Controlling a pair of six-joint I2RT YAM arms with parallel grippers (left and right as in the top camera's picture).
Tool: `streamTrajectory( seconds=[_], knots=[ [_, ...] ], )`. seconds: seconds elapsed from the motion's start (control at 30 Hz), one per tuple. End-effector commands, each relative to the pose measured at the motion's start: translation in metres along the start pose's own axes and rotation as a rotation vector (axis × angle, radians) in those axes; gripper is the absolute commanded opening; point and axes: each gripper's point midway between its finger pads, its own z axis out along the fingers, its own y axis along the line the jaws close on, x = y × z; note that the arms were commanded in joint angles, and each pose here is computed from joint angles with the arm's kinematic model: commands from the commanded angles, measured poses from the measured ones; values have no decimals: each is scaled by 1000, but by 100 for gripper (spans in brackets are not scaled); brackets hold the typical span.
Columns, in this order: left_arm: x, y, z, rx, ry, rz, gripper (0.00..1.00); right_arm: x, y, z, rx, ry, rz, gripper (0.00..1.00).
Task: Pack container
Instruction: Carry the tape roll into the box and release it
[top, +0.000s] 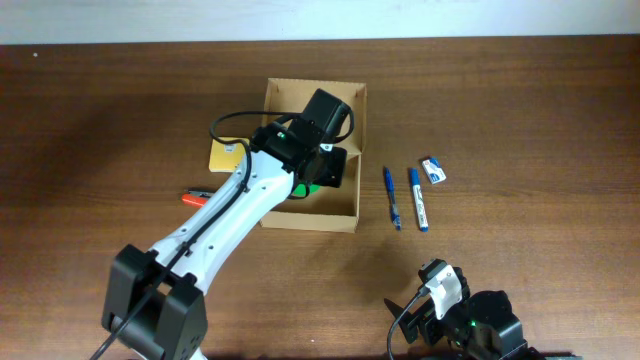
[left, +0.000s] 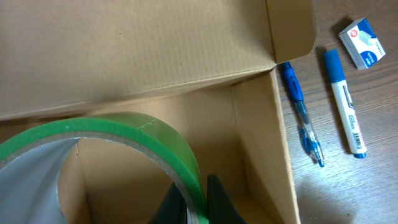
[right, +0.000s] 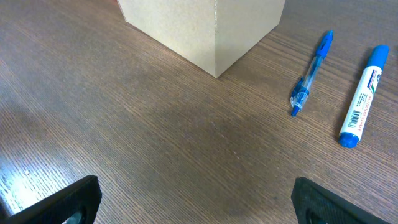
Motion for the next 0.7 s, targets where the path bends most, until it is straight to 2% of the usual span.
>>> streamTrajectory(
  seconds=[0.0,0.17,0.5,0.67],
  knots=[
    [-1,-1,9,-6,10,41,2,0,2,1,-12,-6,2,99],
    [-1,8,15,-18,24,77,2,0,2,1,-12,-6,2,99],
    [-3,35,18,-38,38,41,2,0,2,1,-12,-6,2,99],
    [-2,31,18,-17,42,41,2,0,2,1,-12,-6,2,99]
  ],
)
